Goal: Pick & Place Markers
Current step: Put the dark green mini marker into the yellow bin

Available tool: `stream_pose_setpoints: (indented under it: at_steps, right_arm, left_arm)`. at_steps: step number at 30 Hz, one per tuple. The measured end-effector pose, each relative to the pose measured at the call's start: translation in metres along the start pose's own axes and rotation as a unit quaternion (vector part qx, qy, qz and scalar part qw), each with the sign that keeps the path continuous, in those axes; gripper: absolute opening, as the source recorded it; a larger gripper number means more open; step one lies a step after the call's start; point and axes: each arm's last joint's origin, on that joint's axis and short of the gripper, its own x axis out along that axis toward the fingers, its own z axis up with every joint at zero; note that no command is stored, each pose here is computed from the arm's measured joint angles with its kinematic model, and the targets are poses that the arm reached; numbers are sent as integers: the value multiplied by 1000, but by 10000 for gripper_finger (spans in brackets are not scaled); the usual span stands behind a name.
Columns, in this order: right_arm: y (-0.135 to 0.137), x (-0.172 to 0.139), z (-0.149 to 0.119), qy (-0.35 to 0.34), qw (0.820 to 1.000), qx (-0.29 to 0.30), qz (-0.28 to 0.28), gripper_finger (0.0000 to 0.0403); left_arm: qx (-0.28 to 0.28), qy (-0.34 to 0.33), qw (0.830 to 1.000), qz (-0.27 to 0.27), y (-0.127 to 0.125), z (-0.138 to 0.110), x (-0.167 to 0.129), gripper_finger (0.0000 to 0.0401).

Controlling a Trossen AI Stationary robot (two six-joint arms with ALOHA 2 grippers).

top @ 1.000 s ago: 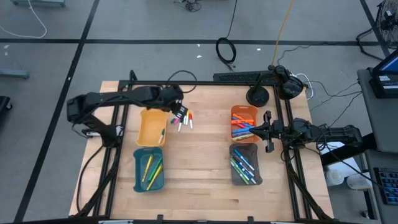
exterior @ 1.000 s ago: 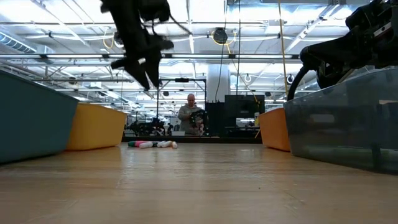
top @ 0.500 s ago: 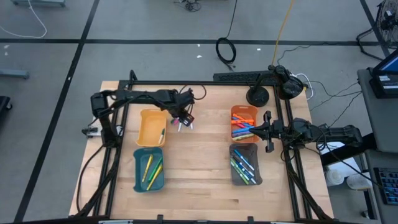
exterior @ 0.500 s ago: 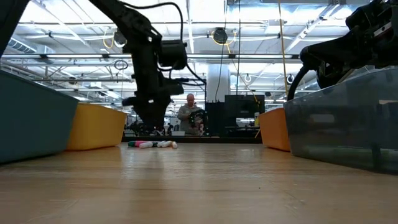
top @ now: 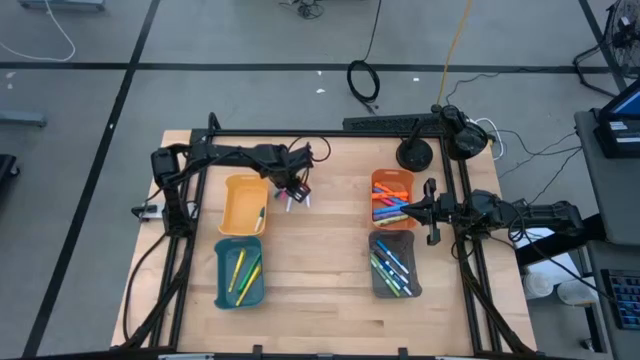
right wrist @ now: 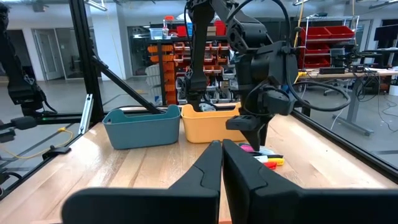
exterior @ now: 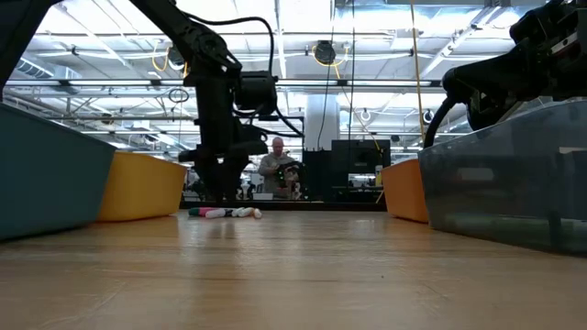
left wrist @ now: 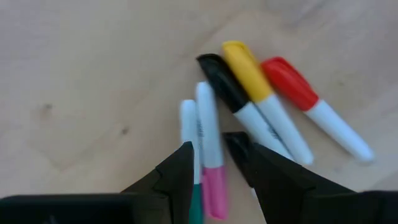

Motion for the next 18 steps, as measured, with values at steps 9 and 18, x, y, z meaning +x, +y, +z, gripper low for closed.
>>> stream_pose_setpoints:
  at_steps: [9,18]
  right_arm:
    - [0,0,0,0,1000,0,0,4]
    - [0,0,0,0,1000,0,0,4]
  left_arm:
    - [-20,5,999,50,12,0,0,157]
    - [-4,11,999,38,4,-4,0,157]
